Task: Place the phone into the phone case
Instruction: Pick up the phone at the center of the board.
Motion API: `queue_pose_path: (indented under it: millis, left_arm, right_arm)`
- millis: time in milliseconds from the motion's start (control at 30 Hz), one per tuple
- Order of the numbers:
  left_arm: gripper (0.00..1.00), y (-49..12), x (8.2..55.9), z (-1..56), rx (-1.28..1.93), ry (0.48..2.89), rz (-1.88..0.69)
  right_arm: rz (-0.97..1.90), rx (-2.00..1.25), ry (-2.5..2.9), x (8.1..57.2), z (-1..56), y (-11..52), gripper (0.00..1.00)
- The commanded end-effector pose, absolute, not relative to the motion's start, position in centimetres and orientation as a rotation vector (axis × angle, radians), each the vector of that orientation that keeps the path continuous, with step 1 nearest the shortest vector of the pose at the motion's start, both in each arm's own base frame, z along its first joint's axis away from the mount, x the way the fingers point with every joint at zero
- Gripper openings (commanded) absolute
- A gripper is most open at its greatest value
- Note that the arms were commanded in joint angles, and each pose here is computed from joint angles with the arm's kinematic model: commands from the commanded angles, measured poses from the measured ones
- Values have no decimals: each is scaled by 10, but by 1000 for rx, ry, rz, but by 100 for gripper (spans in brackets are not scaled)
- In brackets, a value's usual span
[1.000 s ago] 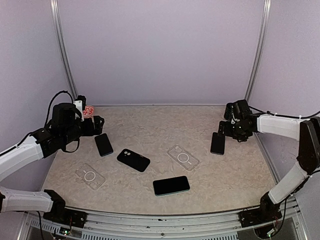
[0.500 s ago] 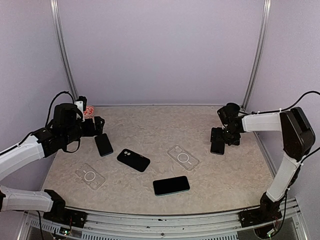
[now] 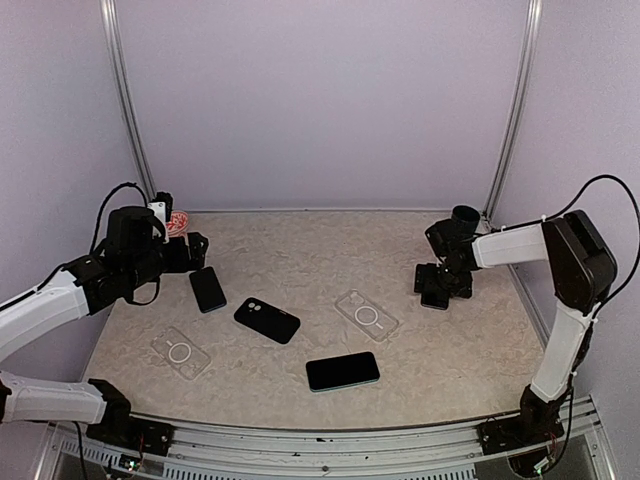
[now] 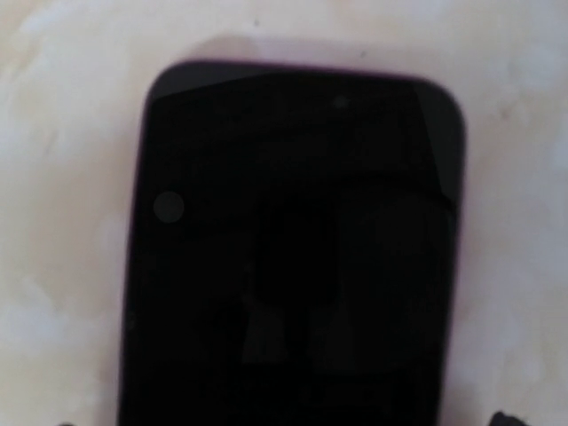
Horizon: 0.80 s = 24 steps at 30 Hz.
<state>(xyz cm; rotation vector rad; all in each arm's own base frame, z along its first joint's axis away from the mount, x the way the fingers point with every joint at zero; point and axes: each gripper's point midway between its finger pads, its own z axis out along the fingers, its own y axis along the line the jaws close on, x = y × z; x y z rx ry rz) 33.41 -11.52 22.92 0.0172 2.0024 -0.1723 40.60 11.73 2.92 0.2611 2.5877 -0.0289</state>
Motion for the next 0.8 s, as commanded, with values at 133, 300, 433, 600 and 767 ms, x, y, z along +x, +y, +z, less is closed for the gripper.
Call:
queue_pose_path:
  millis: [133,300,433,600,767]
  left_arm:
    - [99,-110,335,235,-9,1982,-161]
    - [99,-109,335,235,-11,1980,-159]
    - [99,-109,335,235,-15,1979,-157]
    - [99,-108,335,236,-17,1976,-156]
    - [99,-108,335,237,-18,1975,-155]
  right_arm:
    - [-35,248,2586,408,24,130,99]
    - [-47,251,2601,404,18,128,99]
    - [-65,253,2610,399,14,125,96]
    - [-65,250,2612,396,10,124,86]
    - [-38,245,2618,392,7,125,78]
